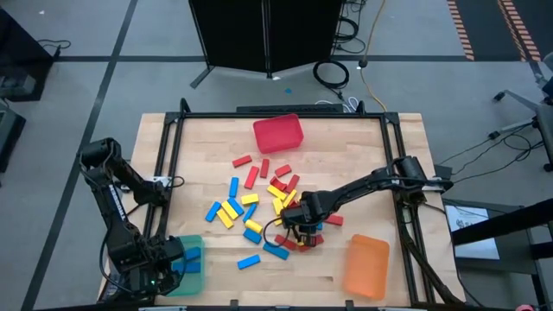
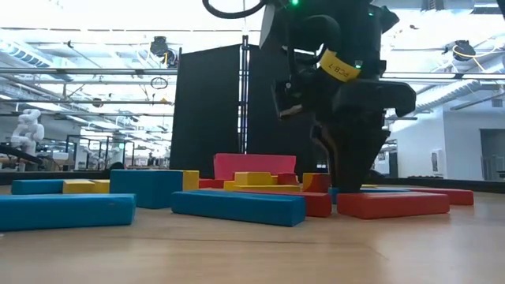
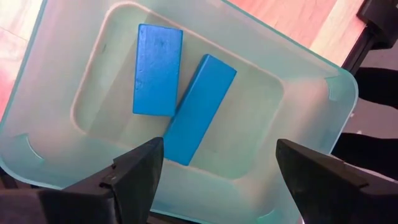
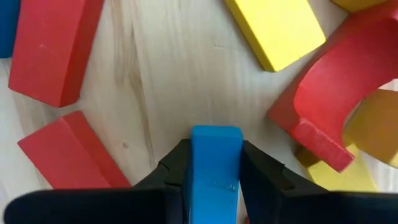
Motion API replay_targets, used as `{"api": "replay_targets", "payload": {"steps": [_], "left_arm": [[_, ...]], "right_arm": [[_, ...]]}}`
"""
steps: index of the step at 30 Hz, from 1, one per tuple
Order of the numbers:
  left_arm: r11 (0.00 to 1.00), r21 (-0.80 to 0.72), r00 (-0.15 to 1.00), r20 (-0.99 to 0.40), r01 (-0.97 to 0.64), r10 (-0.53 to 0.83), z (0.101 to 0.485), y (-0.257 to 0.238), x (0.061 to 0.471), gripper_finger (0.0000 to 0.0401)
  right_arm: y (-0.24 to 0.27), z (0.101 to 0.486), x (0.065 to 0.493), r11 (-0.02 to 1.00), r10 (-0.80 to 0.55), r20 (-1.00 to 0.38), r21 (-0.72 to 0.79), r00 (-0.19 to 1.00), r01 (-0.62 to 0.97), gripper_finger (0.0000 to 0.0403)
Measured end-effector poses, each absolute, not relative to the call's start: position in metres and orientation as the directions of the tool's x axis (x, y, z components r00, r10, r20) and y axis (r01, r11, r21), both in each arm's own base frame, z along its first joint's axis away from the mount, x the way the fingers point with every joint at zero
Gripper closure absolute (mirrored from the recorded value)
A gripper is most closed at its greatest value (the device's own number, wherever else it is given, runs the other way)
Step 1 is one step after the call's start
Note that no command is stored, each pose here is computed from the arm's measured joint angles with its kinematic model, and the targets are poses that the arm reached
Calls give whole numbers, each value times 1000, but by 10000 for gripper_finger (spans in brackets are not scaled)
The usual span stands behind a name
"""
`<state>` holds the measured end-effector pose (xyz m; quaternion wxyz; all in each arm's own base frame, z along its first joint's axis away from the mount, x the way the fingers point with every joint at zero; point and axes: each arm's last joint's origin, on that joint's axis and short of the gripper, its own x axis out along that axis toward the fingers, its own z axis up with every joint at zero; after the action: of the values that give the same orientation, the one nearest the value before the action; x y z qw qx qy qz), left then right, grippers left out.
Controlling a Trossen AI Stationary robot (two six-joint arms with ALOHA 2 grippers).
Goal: Sort blocks
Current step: Put the blue block into the green bin
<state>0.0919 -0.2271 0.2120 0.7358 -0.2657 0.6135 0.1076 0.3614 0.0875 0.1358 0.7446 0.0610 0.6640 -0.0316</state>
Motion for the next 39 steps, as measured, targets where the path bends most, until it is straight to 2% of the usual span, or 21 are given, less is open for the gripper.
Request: {"api": "replay_targets", "payload": {"steps": [3, 6, 13, 16, 20, 23, 27, 30, 33, 36, 39], "left_arm": [[822, -268, 236, -957, -503, -168, 212, -227, 92, 84], [809, -309, 303, -938, -500, -172, 217, -228, 94, 84], [753, -410, 543, -835, -514, -84, 238, -215, 106, 84], [745, -426, 661, -750, -514, 28, 248, -201, 112, 84], [741, -407, 795, -539, -534, 277, 261, -172, 122, 84], [711, -436, 831, -361, -552, 424, 275, -151, 131, 84], [691, -432, 815, -294, -579, 499, 289, -132, 145, 84], [706, -435, 828, -263, -560, 495, 303, -128, 157, 84], [767, -422, 876, -226, -483, 427, 322, -129, 172, 84], [871, -386, 952, -169, -303, 257, 343, -129, 188, 84], [926, -365, 994, -88, -99, 72, 357, -125, 200, 84]], "right_arm": [[87, 143, 361, 988, 38, -990, 58, 137, 140, 319], [88, 162, 363, 988, 35, -982, 62, 186, 140, 319], [82, 247, 368, 979, -22, -867, 83, 498, 188, 319], [76, 295, 368, 971, -17, -726, 151, 688, 184, 319], [65, 344, 366, 963, 8, -471, 242, 882, 121, 319], [58, 367, 365, 959, 9, -311, 273, 950, 81, 319], [54, 386, 367, 954, 32, -150, 301, 988, 15, 319], [53, 391, 372, 955, 50, -61, 294, 997, -30, 319], [53, 395, 373, 956, 52, -5, 289, 999, -48, 319], [52, 399, 373, 960, 51, 31, 272, 998, -57, 319], [52, 402, 372, 961, 77, 55, 264, 996, -89, 319]]}}
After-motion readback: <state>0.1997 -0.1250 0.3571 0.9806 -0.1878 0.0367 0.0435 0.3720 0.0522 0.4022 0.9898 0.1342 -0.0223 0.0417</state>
